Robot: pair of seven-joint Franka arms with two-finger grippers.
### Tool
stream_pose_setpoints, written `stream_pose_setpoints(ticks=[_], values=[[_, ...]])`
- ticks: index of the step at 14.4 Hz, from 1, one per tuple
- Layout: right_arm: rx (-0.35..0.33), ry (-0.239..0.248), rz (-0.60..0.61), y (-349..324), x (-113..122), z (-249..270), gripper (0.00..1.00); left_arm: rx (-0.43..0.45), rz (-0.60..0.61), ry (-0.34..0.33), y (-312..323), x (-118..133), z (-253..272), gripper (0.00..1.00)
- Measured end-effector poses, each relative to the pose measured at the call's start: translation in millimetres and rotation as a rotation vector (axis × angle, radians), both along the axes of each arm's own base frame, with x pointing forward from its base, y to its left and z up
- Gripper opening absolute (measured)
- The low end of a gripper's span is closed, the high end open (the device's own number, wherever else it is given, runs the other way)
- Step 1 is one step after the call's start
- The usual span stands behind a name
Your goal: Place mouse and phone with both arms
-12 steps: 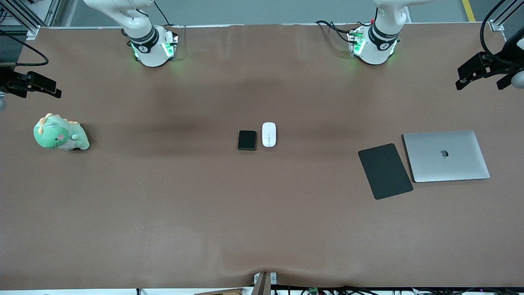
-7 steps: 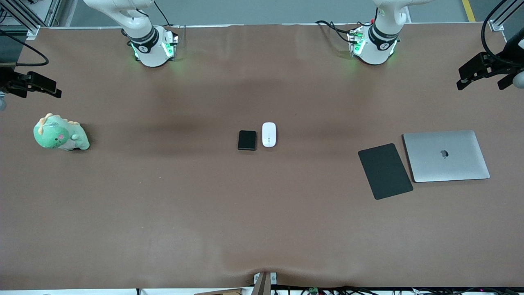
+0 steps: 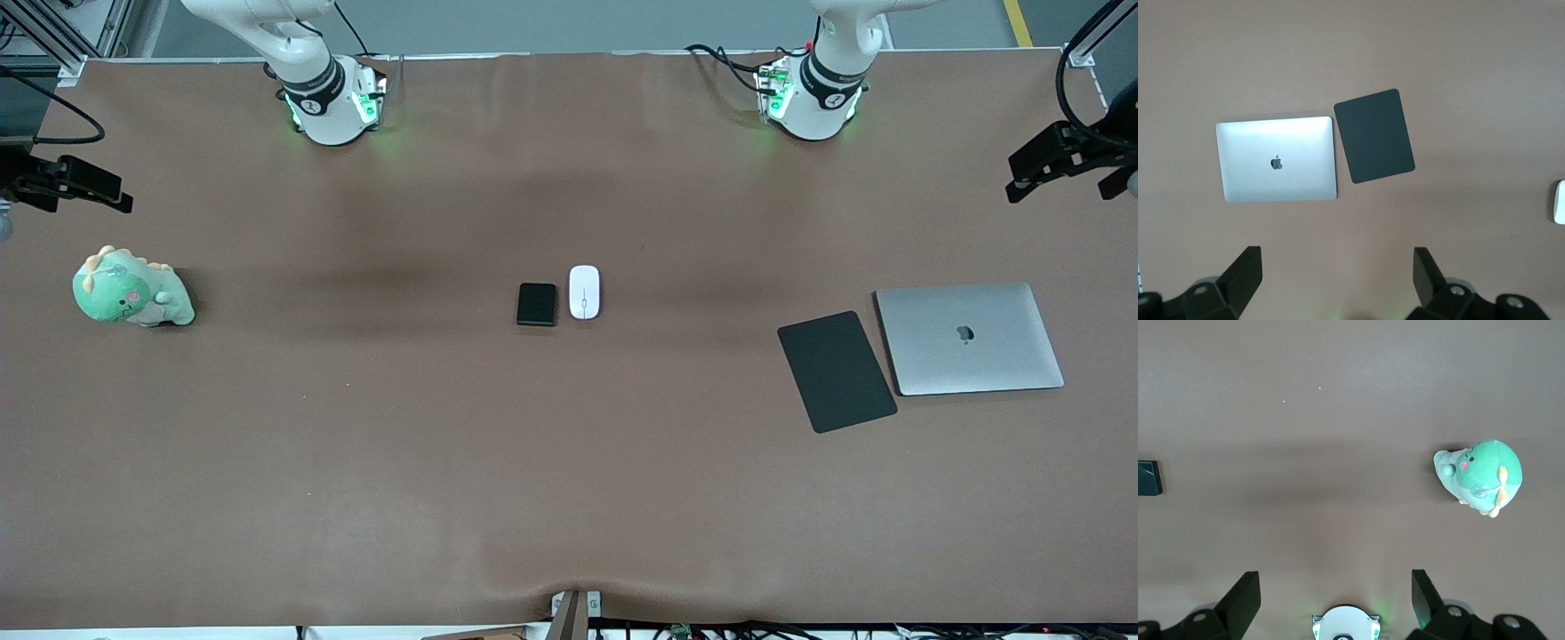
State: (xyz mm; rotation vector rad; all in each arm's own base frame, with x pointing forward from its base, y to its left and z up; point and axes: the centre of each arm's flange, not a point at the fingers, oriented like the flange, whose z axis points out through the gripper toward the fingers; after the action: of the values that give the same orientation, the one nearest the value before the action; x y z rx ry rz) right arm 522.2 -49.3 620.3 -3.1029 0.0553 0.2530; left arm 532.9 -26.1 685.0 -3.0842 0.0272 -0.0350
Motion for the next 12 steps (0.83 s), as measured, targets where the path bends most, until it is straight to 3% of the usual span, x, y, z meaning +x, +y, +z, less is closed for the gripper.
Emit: stream_pose_setpoints(ticks=[6,12], values=[[0.000,-0.001,0.007,1,3,-1,1.00,0.000,0.001,0.000,2,8,-2,1.00],[0.002,0.033,-0.012,-10,6,-11,1.00,0.000,0.000,-0.008,1,7,3,1.00]])
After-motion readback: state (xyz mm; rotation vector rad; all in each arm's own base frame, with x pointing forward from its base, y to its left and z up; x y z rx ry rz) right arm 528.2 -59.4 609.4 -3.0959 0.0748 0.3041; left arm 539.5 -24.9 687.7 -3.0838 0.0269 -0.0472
